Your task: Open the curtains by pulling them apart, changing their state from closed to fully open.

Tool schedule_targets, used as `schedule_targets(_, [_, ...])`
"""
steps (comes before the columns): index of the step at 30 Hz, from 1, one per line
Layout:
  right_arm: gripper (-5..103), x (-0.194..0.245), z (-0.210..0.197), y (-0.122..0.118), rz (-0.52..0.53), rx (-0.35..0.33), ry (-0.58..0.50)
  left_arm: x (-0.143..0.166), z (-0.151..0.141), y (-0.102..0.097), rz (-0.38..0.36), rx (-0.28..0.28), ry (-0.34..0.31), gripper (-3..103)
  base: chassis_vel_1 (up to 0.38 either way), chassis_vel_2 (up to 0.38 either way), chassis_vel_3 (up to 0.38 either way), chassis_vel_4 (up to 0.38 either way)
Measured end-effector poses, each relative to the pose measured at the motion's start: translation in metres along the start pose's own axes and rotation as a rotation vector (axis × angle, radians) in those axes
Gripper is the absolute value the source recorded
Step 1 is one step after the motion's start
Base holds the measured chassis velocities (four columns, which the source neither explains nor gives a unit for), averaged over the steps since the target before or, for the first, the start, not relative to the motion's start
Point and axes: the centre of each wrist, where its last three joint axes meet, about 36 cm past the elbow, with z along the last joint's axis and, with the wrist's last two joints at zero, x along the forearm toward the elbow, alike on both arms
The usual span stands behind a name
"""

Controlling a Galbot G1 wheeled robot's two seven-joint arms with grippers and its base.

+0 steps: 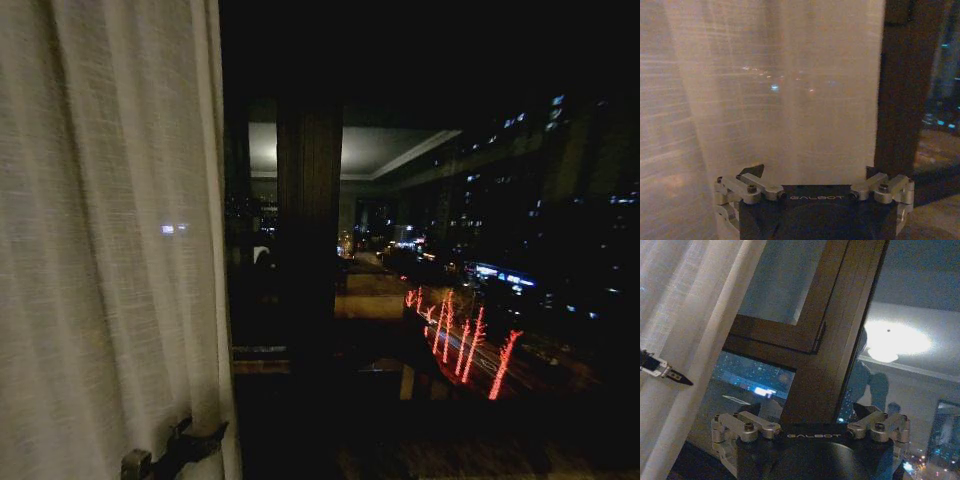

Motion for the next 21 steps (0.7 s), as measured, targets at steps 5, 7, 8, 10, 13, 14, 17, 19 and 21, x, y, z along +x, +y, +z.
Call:
schedule_targets(5, [100,0.0,0.0,0.0,-0.007,0.015,0.003,-0.002,0.0,-0.001,0.071,-0.022,-0.001,100,0.0,0.0,0.0,0.0])
schedule_targets(7, [100,0.0,0.0,0.001,-0.015,0.024,0.007,-0.001,0.002,-0.001,0.127,-0.036,-0.002,100,0.0,0.0,0.0,0.0])
schedule_targets(8, [100,0.0,0.001,0.002,-0.019,0.025,0.008,-0.001,0.003,-0.001,0.141,-0.041,-0.004,100,0.0,0.0,0.0,0.0])
schedule_targets(10, [100,0.0,0.001,0.005,-0.026,0.026,0.01,-0.002,0.003,0.002,0.163,-0.049,-0.009,100,0.0,0.0,0.0,0.0])
schedule_targets(13, [100,0.0,0.001,0.008,-0.039,0.03,0.013,-0.006,0.0,0.008,0.167,-0.063,-0.014,100,0.0,0.0,0.0,0.0])
schedule_targets(14, [100,0.0,0.001,0.009,-0.042,0.03,0.013,-0.007,-0.001,0.009,0.165,-0.066,-0.015,100,0.0,0.0,0.0,0.0])
schedule_targets(17, [100,0.0,0.001,0.01,-0.048,0.035,0.015,-0.013,-0.004,0.011,0.161,-0.069,-0.02,100,0.0,0.0,0.0,0.0])
schedule_targets(19, [100,0.001,0.001,0.01,-0.048,0.037,0.016,-0.018,-0.006,0.011,0.144,-0.067,-0.026,100,0.0,0.0,0.0,0.0])
schedule_targets(21, [100,0.001,0.001,0.01,-0.047,0.039,0.019,-0.027,-0.007,0.005,0.081,-0.052,-0.04,100,0.0,0.0,0.0,0.0])
